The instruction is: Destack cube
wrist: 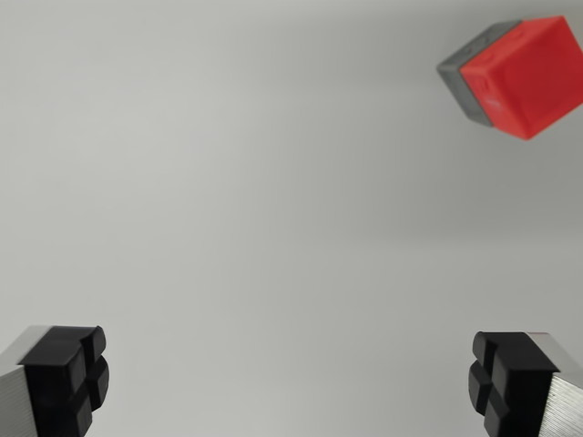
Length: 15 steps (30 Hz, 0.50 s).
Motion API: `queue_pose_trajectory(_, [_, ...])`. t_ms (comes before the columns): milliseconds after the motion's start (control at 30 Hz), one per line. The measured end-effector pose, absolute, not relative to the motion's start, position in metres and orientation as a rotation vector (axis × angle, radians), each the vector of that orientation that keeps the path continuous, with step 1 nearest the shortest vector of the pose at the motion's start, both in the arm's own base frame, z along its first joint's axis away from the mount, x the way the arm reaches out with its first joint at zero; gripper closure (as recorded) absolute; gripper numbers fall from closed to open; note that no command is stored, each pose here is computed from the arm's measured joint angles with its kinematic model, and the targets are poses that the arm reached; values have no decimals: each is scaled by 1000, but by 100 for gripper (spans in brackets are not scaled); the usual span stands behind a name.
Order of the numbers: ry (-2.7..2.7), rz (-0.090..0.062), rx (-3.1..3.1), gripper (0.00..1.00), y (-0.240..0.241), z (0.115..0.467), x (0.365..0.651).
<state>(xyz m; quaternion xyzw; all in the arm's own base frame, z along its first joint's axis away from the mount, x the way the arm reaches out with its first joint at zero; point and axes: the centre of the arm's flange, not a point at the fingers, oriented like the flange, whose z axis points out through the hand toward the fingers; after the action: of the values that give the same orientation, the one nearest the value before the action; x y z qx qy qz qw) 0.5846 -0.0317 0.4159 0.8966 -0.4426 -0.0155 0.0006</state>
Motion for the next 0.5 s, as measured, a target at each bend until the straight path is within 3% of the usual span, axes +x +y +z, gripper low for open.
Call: queue_pose_trajectory(500, [-1257,-45,2877,0,-51,398,590])
